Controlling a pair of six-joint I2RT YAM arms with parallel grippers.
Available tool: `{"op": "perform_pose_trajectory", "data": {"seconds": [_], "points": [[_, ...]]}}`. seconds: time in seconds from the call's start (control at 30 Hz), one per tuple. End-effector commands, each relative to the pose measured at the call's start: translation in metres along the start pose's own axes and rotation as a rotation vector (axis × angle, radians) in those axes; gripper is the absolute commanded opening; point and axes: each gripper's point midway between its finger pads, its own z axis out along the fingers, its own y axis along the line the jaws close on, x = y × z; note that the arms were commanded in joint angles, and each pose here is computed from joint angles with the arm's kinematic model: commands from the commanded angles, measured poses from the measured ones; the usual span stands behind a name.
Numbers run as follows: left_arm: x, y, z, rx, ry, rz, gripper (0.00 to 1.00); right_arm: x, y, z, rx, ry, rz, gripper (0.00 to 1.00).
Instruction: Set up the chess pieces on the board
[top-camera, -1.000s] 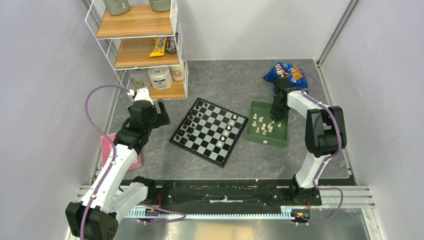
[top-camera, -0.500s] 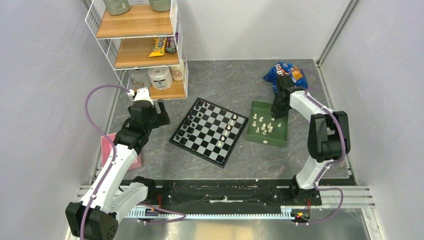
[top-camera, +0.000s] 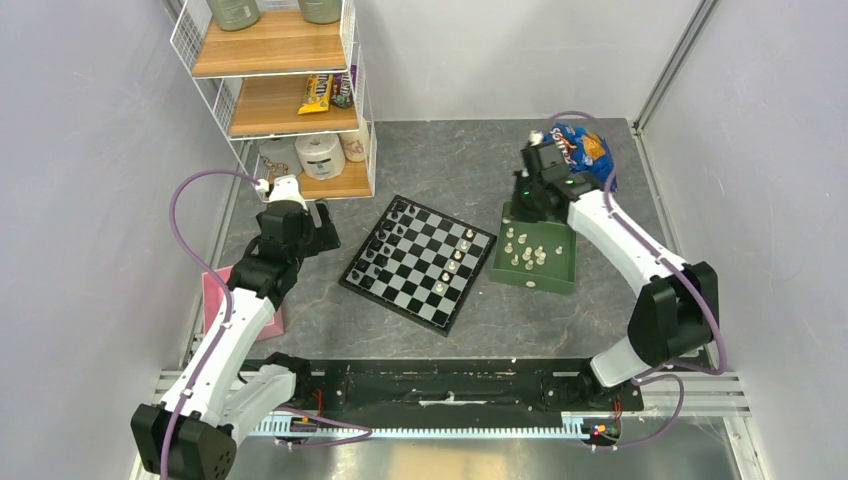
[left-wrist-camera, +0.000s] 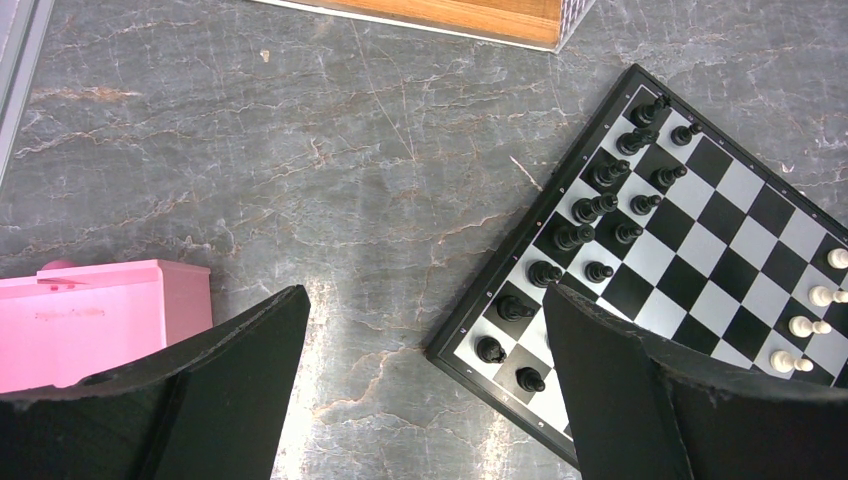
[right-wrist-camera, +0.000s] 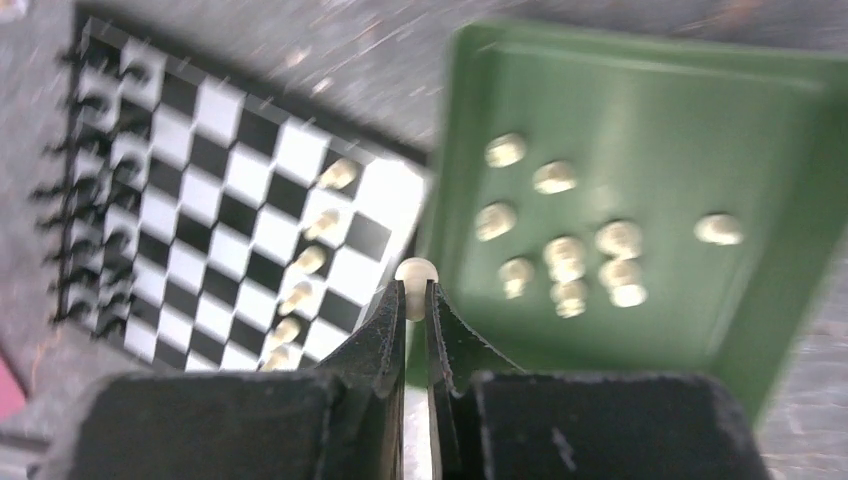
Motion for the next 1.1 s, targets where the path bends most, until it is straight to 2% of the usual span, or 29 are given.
{"op": "perform_pose_trajectory", "data": {"seconds": [0.0, 0.23, 0.53, 1.07], "points": [[-0.002, -0.003, 0.002, 0.018, -0.006, 0.018, 0.95, 0.028, 0.062, -0.017, -0.087, 0.014, -0.089, 0.0], [-0.003, 0.0, 0.001, 0.008, -0.014, 0.019, 0.95, 0.11, 0.13, -0.02, -0.15, 0.042, -0.311, 0.0], [-0.004, -0.001, 0.0, 0.014, -0.015, 0.016, 0.95, 0.186, 0.159, -0.005, -0.187, 0.158, -0.451, 0.0], [-0.004, 0.0, -0.001, 0.012, -0.021, 0.015, 0.95, 0.207, 0.161, 0.023, -0.131, 0.24, -0.539, 0.0]]}}
